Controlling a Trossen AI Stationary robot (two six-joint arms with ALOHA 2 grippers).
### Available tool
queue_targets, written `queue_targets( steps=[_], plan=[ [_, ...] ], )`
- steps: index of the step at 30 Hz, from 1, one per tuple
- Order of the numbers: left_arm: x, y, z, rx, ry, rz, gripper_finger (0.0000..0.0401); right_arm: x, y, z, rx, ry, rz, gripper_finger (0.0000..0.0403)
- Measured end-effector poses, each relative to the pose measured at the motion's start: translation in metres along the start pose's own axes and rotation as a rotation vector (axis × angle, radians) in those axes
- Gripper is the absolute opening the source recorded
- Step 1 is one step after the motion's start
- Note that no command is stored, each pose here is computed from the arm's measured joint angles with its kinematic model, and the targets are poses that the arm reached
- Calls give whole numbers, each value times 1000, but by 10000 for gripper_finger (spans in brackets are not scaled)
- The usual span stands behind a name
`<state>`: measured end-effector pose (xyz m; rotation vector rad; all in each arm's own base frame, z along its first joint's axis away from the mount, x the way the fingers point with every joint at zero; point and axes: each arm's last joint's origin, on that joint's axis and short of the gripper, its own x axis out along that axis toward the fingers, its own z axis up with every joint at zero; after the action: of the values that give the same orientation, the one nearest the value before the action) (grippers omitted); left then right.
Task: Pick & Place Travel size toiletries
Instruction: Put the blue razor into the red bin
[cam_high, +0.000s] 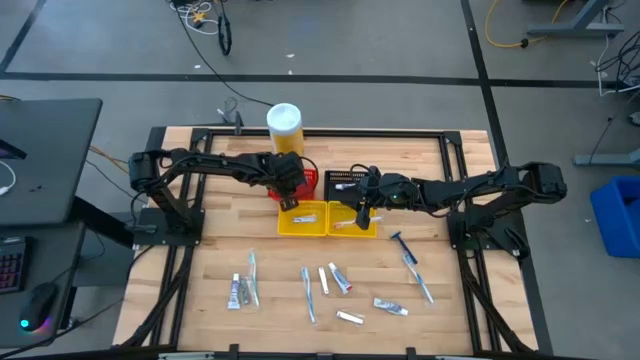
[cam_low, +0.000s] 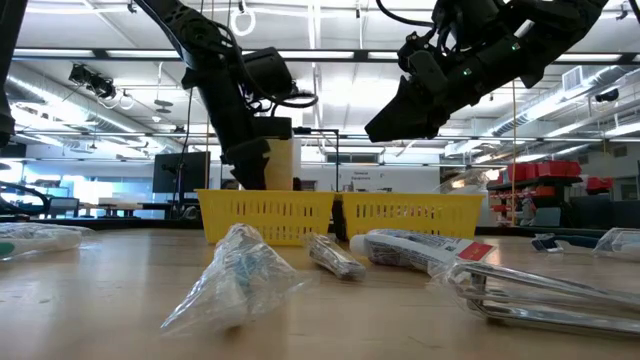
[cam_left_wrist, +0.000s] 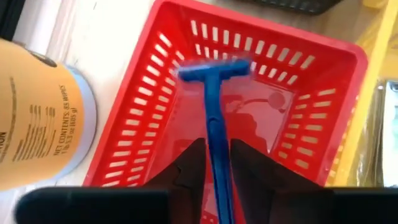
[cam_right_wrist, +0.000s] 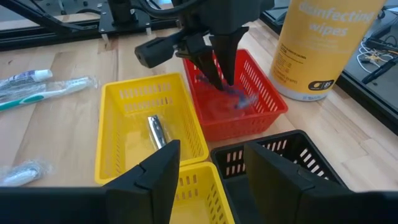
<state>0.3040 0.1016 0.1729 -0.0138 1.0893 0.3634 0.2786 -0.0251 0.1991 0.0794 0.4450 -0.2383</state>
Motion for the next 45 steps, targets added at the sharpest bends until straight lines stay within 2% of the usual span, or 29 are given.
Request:
queue_targets(
  steps=[7, 13, 27, 32, 36, 41, 45],
  plan=[
    [0, -1, 4, -5, -46, -50, 144, 0, 0, 0, 0, 0, 0, 184],
    [-1, -3, 13, -9, -146, -117, 169, 0, 0, 0, 0, 0, 2, 188],
    [-3, -10, 17, 11, -184, -128, 171, 0, 0, 0, 0, 0, 3, 190],
    [-3, -8, 18, 121, -189, -72, 171, 0, 0, 0, 0, 0, 2, 187],
    [-2, -8, 20, 144, -217, -85, 171, 0, 0, 0, 0, 0, 1, 186],
    [17, -12, 17, 136, -182, -118, 171, 0, 0, 0, 0, -2, -1, 191],
    [23, -12, 14, 110, -148, -90, 171, 0, 0, 0, -1, 0, -1, 192]
  ],
)
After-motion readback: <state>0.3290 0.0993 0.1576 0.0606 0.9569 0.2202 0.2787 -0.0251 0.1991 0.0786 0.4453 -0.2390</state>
